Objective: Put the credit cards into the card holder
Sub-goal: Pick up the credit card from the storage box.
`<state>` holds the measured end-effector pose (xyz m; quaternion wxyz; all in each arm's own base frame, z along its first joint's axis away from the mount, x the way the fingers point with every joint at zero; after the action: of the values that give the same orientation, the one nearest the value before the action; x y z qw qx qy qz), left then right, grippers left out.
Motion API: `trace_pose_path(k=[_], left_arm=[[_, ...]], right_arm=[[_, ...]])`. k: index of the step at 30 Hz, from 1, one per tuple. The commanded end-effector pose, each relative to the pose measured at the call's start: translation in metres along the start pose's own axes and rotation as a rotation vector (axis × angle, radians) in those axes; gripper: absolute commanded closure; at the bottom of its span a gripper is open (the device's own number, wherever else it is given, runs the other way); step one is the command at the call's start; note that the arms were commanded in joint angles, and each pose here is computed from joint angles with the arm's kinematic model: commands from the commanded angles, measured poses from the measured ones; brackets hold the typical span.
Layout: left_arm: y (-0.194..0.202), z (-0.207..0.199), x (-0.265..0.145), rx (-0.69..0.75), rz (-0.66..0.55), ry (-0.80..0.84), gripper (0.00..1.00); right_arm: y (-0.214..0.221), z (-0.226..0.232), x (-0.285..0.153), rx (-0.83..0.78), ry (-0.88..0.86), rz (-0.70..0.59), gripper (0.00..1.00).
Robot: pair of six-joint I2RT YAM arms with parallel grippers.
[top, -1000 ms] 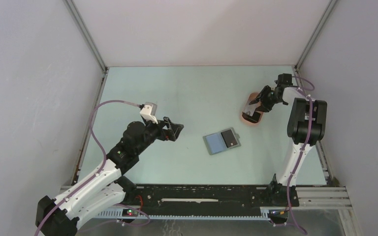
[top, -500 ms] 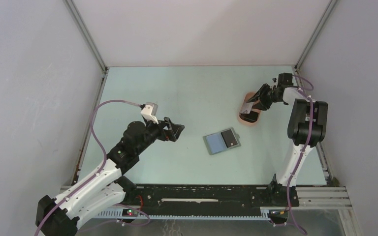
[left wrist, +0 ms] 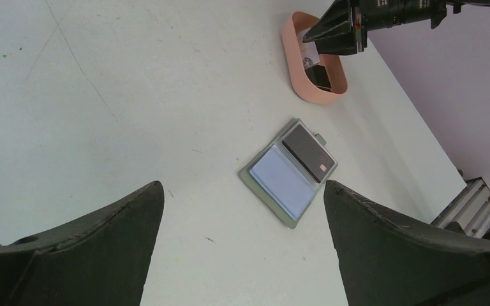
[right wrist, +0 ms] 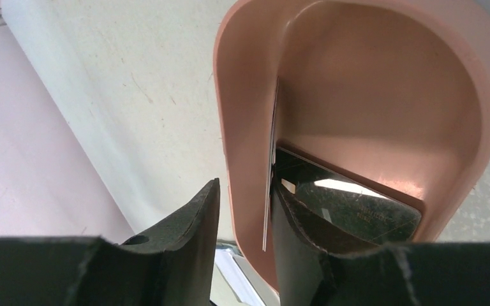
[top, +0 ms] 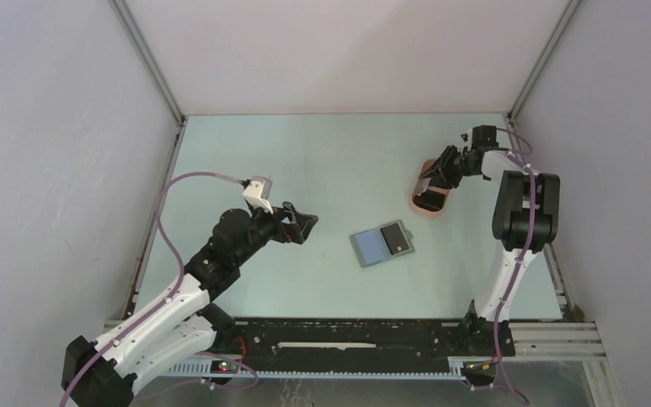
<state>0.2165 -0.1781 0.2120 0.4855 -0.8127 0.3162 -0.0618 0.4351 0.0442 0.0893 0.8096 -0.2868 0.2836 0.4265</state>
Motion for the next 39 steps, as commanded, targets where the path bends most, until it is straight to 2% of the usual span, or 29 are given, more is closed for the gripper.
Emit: trace_pose_path(k=[1,7,10,39], left_arm=[[-0.009,-0.005,0.003,-0.009,-0.035,0.025,0.0],[-0.008,-0.005,0.003,-0.009,-0.032,0.027,0.0],[-0.008,-0.005,0.003,-0.009,-0.032,0.027,0.0],[-0.008,-0.006,0.002,-0.009,-0.03,0.031,0.0]], right_arm=[[-0.004,-0.006,0.003,-0.029,0.035,-0.004,0.57],[-0.002,-0.011,0.007,-0.022,0.044,0.021,0.57],[-0.003,-0.01,0.004,-0.026,0.031,0.021,0.6],[-0.012,0.008,-0.025,-0.064,-0.106,-0.001,0.68]])
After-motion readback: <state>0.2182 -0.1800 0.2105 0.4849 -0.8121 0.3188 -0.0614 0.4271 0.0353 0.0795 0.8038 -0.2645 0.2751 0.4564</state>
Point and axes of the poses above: each gripper's point midway between its finger pads, its own x axis out along the fingers, its own z axis along the line the jaws close on, y = z × x, the point moved 4 cm from there along -x, back along the fingers, and after that the axes turned 6 degrees about -x, right-handed, at the moved point
